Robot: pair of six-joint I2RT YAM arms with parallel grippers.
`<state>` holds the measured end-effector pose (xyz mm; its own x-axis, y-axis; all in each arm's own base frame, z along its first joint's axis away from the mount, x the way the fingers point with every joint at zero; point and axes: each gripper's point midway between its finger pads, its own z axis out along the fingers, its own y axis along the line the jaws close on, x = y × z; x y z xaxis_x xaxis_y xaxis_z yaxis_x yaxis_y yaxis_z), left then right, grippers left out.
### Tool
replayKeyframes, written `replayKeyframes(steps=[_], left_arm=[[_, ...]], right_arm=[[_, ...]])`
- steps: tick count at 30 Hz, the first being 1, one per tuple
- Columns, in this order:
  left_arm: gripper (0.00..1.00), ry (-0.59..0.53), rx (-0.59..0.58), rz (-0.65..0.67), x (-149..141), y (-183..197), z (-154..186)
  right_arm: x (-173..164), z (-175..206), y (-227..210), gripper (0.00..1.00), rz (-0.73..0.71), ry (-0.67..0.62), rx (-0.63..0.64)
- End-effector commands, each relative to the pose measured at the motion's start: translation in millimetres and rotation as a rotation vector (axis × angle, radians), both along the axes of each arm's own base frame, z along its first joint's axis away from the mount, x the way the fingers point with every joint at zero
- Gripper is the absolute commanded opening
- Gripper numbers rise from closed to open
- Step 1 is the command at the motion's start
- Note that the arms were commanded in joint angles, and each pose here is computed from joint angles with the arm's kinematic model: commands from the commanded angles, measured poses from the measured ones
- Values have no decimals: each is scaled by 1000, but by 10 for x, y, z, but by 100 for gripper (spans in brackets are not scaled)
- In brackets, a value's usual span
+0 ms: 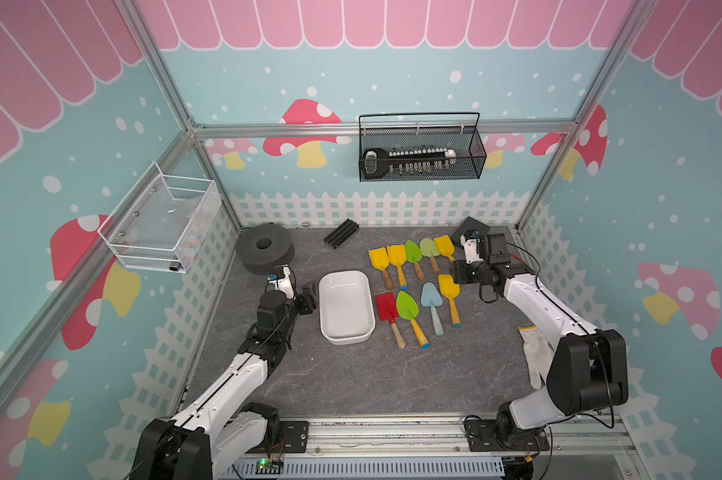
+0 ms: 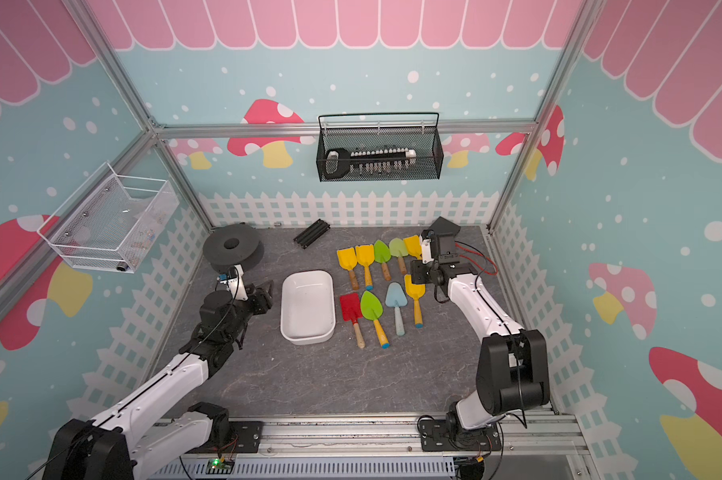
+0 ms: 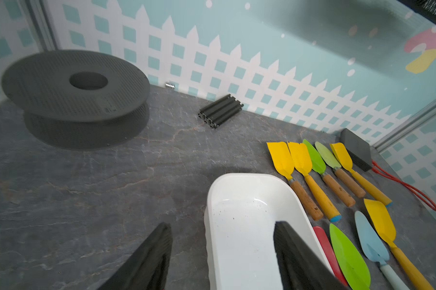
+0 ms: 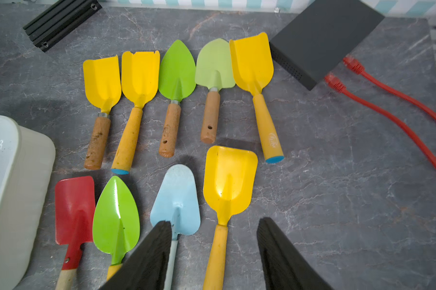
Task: Take the shovel out of the storage box
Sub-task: Reset both arms
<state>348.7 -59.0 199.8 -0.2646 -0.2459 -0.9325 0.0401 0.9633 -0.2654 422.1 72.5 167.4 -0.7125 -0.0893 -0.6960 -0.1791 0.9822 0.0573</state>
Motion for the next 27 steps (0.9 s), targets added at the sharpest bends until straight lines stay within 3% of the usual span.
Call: replayKeyframes(steps=[1, 2, 6, 10, 15, 19, 22, 25, 27], left_arm=[[99, -114, 144, 146, -53, 320, 196], [99, -134, 169, 171, -73, 376, 211], [99, -174, 262, 303, -84, 674, 155], [99, -130, 334, 359, 8, 859, -30], [99, -59, 383, 331, 113, 905, -272], [99, -12, 390, 317, 171, 921, -399], [99, -9, 358, 279, 180, 854, -412], [99, -94, 261, 240, 196, 763, -381], [99, -89, 269, 229, 248, 748, -423]], right_arm=[[104, 211, -88, 80, 12, -152, -76], [97, 217, -125, 99, 4, -179, -91], [68, 294, -212, 100, -5, -355, -148], [-22, 303, -331, 99, -31, -485, -221], [-80, 27, -419, 99, 1, -437, -344], [-115, -146, -386, 100, 45, -473, -361], [-131, -145, -402, 100, 43, -479, -362], [-151, -166, -452, 99, 28, -464, -370], [-173, -166, -451, 100, 31, -468, -368]])
